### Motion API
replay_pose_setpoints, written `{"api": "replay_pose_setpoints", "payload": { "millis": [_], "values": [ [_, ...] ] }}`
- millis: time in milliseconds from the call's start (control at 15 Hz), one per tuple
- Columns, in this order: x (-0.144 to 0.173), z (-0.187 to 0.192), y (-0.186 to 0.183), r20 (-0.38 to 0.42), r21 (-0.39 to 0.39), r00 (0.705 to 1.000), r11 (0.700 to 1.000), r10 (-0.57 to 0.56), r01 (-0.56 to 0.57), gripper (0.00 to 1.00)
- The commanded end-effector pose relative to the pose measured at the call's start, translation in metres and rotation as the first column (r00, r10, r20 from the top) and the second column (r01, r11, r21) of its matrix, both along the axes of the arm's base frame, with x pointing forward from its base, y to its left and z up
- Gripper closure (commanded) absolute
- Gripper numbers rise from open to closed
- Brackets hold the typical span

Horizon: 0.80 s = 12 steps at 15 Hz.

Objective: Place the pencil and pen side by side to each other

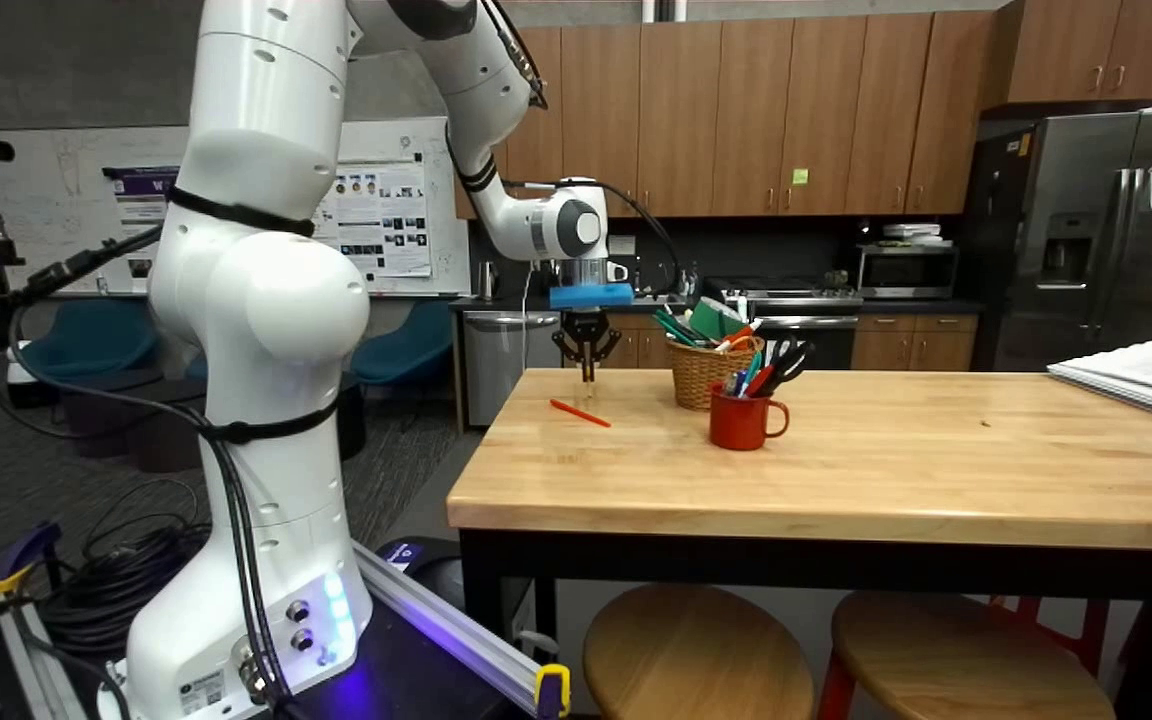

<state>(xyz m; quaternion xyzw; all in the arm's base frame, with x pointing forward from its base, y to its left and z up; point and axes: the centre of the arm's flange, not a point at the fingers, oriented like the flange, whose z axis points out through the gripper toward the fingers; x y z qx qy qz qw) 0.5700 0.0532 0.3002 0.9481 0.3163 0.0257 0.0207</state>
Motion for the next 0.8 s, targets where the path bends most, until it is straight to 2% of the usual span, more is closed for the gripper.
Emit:
{"api": "replay_pose_setpoints", "payload": {
  "millis": [0,267,400,533,733],
  "values": [
    [-0.026,0.010,0.000,-0.008,0.019,0.998,0.998,-0.057,0.057,0.98],
    [-0.043,0.010,0.003,-0.023,0.038,0.985,0.985,-0.169,0.169,0.98],
    [-0.053,0.010,0.005,-0.038,0.044,0.968,0.968,-0.247,0.248,0.98],
    [-0.062,0.008,0.008,-0.052,0.049,0.942,0.941,-0.331,0.334,0.98],
    [-0.077,0.008,0.015,-0.080,0.051,0.881,0.881,-0.466,0.471,0.98]
  ]
}}
